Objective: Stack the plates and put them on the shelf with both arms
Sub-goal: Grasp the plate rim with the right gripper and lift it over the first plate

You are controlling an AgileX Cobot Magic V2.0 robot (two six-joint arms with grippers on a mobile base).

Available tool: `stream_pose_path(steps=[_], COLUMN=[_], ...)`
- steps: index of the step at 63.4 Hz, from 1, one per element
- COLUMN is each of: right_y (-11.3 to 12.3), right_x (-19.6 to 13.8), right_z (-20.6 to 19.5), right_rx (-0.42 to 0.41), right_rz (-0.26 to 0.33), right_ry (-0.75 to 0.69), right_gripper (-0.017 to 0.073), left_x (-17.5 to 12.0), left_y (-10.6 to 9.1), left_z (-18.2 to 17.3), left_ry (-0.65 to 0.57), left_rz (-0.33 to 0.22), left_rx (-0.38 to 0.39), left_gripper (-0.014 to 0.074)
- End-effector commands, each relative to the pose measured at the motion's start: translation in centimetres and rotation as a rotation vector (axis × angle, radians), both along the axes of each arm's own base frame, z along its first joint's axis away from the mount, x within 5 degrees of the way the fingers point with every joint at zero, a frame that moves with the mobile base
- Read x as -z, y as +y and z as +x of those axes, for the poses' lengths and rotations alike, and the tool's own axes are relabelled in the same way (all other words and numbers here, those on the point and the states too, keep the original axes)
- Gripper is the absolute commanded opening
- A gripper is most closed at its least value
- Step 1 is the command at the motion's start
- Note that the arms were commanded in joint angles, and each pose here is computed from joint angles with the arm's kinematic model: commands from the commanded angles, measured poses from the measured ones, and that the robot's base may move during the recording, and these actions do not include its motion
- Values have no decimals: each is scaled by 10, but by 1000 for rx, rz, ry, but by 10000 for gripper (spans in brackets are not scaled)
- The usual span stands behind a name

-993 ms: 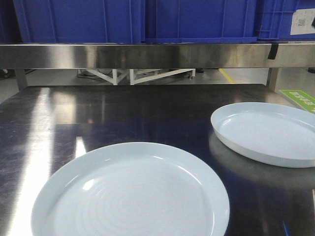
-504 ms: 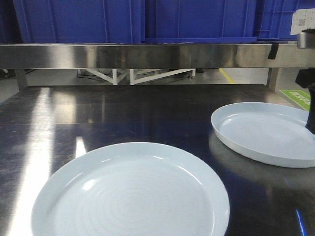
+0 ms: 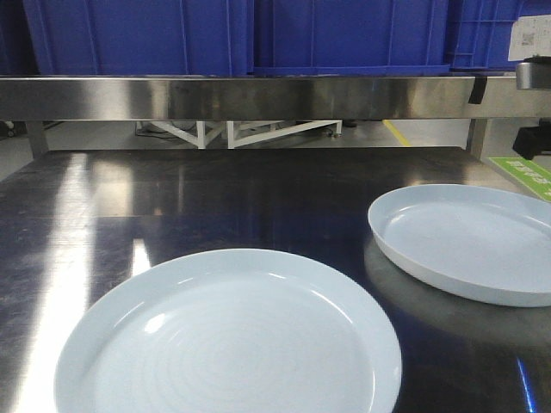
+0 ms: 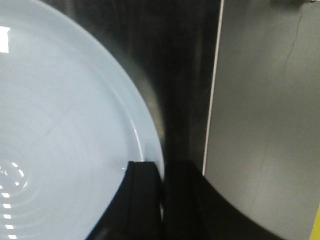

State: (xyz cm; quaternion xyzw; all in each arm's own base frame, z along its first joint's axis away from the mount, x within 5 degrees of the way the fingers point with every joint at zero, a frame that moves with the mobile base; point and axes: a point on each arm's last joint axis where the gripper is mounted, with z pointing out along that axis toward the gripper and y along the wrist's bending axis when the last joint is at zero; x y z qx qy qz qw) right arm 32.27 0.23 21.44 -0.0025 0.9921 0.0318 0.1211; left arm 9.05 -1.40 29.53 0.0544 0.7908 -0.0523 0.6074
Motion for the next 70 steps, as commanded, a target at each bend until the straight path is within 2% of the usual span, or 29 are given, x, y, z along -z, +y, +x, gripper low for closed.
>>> stream_pose_path(steps=[1, 14, 25, 31, 37, 42, 47, 57, 70], right_y=[-1, 0, 21, 46, 75, 102, 124, 152, 169], right_x=[-26, -79, -136, -164, -177, -178, -172, -146, -103], right_z=[1, -9, -33, -51, -67, -79, -88, -95, -89], right_rx=[-14, -11, -77, -157, -242, -333, -416, -508, -518], right_rz=[-15, -9, 30, 95, 200, 283, 314, 316, 301], right_ry=[-89, -251, -373, -437, -459, -430, -385, -291, -183], right_gripper=[57, 57, 57, 57, 57, 57, 57, 57, 57], left_x=[-16, -16, -16, -16, -16, -16, -16, -16, -16], left_y=[1, 1, 1, 1, 1, 1, 1, 1, 1], left_z=[1, 1, 1, 1, 1, 1, 1, 1, 1], left_ry=[-107, -107, -107, -107, -107, -107, -107, -107, -107], left_rz=[-32, -32, -32, -32, -32, -32, -32, -32, -32], left_rx=[-11, -11, -11, -11, -11, -11, -11, -11, -11], left_gripper=[84, 84, 84, 84, 84, 84, 84, 84, 84])
